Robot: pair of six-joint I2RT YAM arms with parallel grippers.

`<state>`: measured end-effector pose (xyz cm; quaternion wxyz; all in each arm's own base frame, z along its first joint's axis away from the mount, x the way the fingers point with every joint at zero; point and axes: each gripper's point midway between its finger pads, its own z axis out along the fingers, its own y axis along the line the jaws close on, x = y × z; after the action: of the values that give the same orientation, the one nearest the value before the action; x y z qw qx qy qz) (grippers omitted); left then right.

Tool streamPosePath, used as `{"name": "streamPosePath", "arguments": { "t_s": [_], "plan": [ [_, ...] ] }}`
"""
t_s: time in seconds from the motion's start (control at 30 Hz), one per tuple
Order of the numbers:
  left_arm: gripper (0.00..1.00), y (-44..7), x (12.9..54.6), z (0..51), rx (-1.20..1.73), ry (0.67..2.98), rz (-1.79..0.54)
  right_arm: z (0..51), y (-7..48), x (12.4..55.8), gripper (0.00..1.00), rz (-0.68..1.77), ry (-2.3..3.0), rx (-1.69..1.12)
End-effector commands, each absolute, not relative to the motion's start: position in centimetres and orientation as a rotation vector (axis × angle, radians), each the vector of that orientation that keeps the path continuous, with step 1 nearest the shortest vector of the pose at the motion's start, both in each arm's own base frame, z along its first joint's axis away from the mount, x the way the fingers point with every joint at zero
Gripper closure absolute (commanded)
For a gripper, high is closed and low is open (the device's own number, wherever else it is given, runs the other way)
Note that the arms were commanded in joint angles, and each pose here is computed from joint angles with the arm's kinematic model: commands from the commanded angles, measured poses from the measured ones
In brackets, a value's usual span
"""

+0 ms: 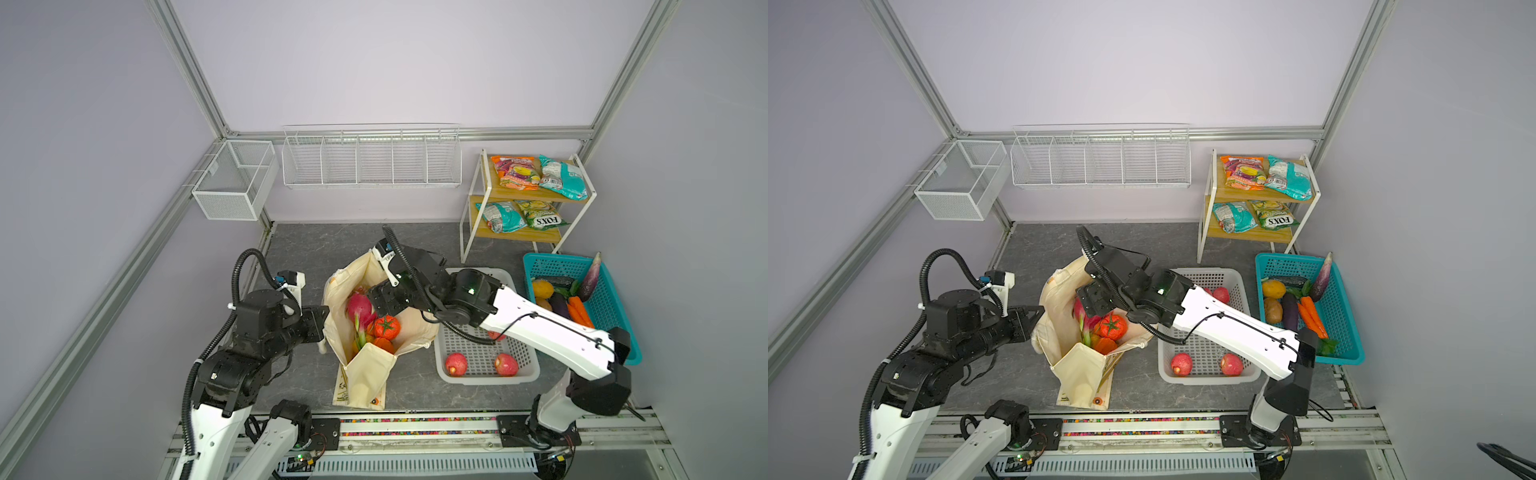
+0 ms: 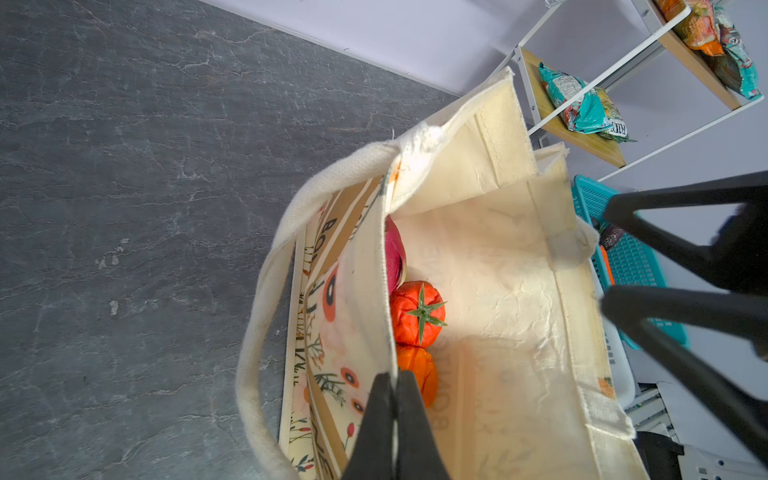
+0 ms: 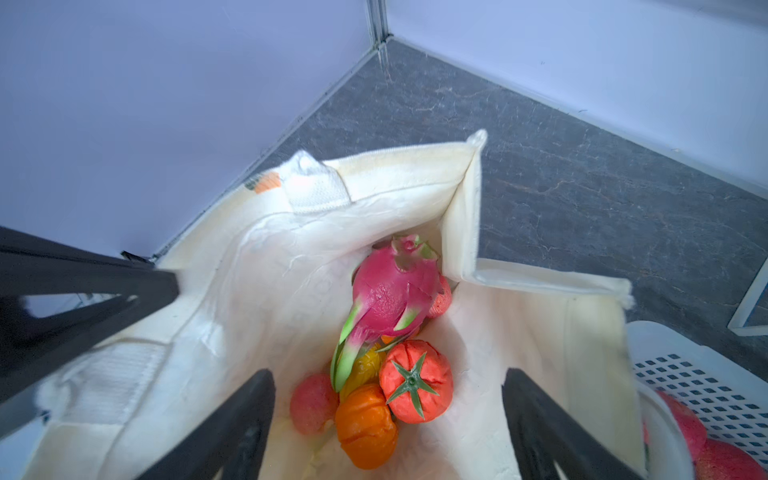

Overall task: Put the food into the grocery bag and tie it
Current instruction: 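Withdraw the right gripper from the bag back to the teal basket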

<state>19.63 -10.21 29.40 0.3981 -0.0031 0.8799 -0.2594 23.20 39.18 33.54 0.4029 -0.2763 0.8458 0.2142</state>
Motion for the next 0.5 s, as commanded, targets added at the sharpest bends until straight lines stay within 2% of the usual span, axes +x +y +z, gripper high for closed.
{"name": "streamPosePath", "arguments": {
  "t_s": [0.0,0.2,0.47],
  "plan": [
    [1.00,-10.5,19.5,30.1,0.027,2.202,-0.670,35.6,36.6,22.7,0.12,0.521,2.125,-0.629],
    [1.00,-10.3,19.1,30.2,0.025,2.204,-0.664,36.5,31.3,22.5,0.10,0.457,2.125,-0.511],
    [1.00,-10.5,19.4,29.6,0.018,2.212,-0.675,32.2,24.1,22.5,0.08,0.400,2.225,-0.318]
  ]
}}
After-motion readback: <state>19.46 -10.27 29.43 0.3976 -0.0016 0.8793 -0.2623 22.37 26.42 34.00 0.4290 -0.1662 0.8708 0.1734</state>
